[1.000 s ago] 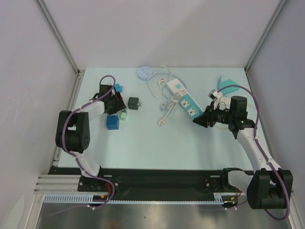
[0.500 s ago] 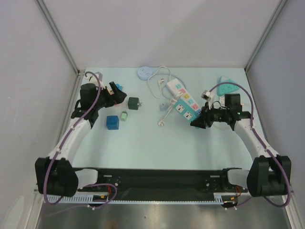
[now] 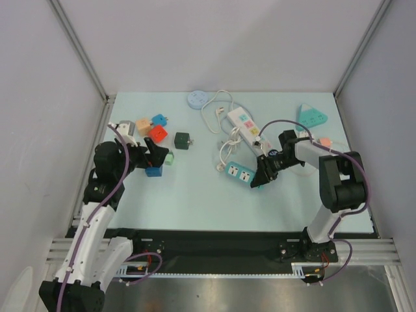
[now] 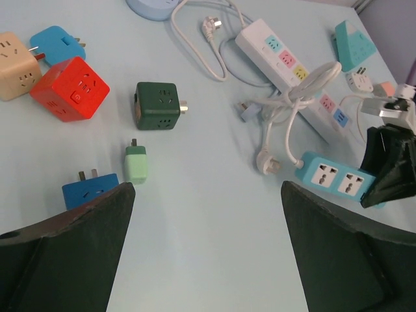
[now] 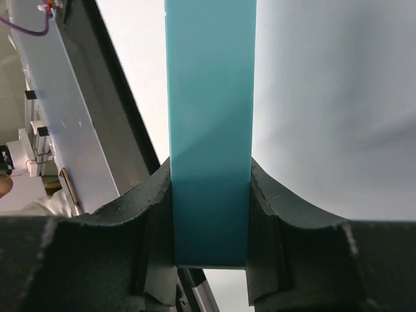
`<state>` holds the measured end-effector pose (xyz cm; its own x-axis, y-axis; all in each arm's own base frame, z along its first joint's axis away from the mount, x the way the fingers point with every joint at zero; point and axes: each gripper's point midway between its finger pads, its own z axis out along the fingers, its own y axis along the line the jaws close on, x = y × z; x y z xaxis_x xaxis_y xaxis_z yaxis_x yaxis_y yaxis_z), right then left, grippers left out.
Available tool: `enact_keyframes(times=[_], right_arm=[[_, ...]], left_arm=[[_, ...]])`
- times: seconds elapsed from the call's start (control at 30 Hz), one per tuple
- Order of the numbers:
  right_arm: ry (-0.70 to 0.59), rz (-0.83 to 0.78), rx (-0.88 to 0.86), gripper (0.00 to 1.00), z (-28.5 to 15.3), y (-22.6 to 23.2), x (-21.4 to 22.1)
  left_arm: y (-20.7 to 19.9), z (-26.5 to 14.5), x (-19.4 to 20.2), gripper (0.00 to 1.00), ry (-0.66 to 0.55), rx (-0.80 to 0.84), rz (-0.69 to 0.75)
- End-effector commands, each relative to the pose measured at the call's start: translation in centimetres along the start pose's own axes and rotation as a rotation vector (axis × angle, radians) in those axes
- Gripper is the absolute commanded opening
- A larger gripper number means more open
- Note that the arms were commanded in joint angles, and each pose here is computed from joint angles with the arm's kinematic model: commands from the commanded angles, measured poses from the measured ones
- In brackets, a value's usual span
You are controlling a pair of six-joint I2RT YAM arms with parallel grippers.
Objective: Pull the plug off the socket
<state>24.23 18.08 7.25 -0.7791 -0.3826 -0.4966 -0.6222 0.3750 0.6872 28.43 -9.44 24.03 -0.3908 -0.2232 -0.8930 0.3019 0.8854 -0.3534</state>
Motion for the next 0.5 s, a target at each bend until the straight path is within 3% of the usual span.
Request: enact_keyframes(times=[0.0, 0.13, 0.17, 0.23, 0.37, 0.47], right_arm=[[0.026, 0.037, 0.038, 0.1, 0.0, -1.5, -0.6], [0.048, 0.06, 0.114, 0.23, 0.2, -3.3, -0.2], [0.052, 0.062, 0.128, 0.36, 0.1, -3.6, -0.2], [0.06, 0.057, 0.175, 0.5, -0.1, -4.4, -0.2], [0.058, 0.027, 0.243, 0.71, -1.0, -5.2, -0.6], [0.029, -0.032, 0.336, 0.8, -2.9, -5.3, -1.6]], left_arm=[[0.5, -0.7, 0.8, 1.0, 0.006, -0.015, 0.054], [0.3, -0.8, 0.7, 1.0, 0.005, -0.002, 0.058], [0.3, -0.8, 0.7, 0.99, 0.003, -0.001, 0.059], [0.3, -0.8, 0.9, 0.99, 0.007, -0.001, 0.061], [0.5, -0.8, 0.8, 1.0, 0.004, -0.01, 0.065], [0.8, -0.9, 0.7, 1.0, -0.002, -0.03, 0.066]])
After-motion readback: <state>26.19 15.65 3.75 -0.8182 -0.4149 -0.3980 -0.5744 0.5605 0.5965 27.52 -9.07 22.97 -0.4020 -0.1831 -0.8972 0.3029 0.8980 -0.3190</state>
